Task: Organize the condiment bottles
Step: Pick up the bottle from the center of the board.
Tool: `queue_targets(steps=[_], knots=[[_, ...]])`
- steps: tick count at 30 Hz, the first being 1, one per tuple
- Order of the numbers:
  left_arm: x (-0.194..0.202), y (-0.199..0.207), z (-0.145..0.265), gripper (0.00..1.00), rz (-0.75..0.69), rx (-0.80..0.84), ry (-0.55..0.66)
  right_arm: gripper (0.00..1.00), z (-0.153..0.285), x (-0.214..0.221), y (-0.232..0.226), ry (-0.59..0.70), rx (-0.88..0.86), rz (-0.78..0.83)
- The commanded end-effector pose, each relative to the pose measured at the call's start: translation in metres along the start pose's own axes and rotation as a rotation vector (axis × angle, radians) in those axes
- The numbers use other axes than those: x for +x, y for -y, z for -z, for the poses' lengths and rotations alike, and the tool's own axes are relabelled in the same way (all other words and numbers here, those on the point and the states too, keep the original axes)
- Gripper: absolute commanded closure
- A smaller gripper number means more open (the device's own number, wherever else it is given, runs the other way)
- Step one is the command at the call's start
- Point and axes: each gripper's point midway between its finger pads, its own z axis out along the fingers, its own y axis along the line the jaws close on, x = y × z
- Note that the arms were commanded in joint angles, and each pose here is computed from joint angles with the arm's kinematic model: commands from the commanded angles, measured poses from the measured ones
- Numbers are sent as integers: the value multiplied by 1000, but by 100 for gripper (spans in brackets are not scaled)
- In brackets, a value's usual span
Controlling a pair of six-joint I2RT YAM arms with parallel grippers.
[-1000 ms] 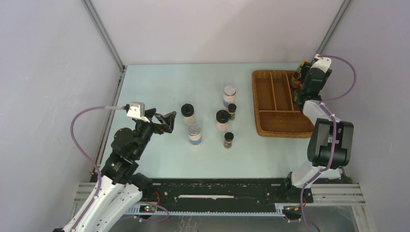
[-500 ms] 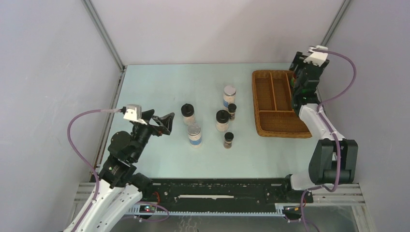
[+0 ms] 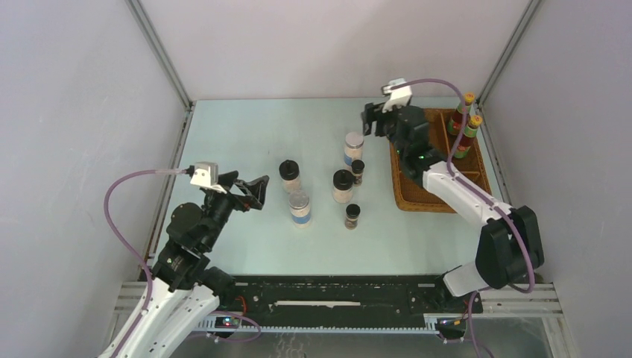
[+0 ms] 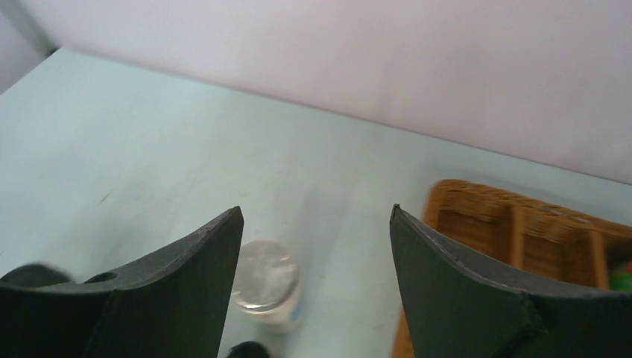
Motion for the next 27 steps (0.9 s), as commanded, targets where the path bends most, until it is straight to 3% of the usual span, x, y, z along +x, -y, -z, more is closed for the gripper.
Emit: queue_targets(steps=[1, 12, 27], knots=[[-11, 6, 5, 0, 14, 27, 29, 19, -4, 11, -58, -75, -173, -26], [-7, 4, 4, 0, 3, 20, 23, 18, -15, 51, -98, -250, -219, -81], [-3, 3, 1, 0, 3, 14, 11, 17, -21, 99, -75, -428, -55, -101]])
